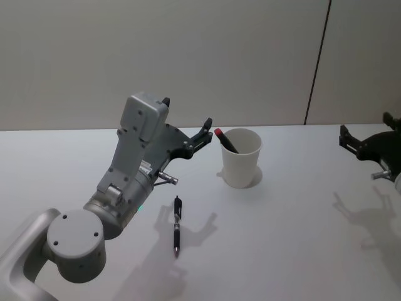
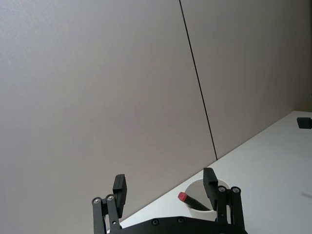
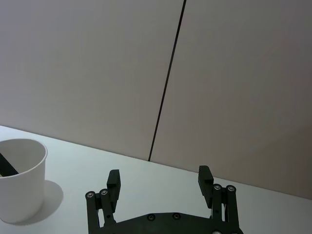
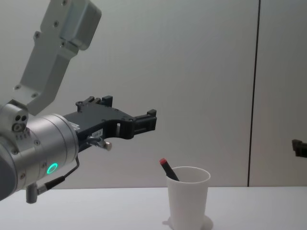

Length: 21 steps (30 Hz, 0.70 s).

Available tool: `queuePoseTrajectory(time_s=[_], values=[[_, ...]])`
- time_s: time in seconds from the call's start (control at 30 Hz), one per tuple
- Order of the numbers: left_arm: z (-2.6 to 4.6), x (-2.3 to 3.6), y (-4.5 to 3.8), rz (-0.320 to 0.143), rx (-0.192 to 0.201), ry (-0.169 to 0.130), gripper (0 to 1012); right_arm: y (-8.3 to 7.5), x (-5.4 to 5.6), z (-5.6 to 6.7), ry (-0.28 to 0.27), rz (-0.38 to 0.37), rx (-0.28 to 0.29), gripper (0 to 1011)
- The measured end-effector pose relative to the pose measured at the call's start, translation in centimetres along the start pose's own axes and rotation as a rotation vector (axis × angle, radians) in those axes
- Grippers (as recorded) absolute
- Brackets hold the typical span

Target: Place the pen into the pen holder.

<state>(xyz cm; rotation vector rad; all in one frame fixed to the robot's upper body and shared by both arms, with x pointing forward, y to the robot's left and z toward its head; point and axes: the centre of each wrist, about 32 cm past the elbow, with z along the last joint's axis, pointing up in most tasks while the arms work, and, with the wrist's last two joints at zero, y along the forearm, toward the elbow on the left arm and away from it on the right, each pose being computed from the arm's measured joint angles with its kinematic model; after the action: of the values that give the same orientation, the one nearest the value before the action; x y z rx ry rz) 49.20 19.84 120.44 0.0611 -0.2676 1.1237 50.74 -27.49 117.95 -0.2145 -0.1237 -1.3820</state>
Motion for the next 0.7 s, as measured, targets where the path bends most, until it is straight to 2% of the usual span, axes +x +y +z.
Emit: queuePoseTrajectory(time_s=[0.47,0.7], values=[[0.00,-0.01,0.00,0.000,0.001,0.000,1004,-0.50,0.28,-0.04,-0.012,-0.004,-0.008,1002],[0.11,-0.07,0.06,0.003,0.017,-0.002,1004,-0.61,0.34,-0.07,-0.015,-0.005,-0.011,1001]])
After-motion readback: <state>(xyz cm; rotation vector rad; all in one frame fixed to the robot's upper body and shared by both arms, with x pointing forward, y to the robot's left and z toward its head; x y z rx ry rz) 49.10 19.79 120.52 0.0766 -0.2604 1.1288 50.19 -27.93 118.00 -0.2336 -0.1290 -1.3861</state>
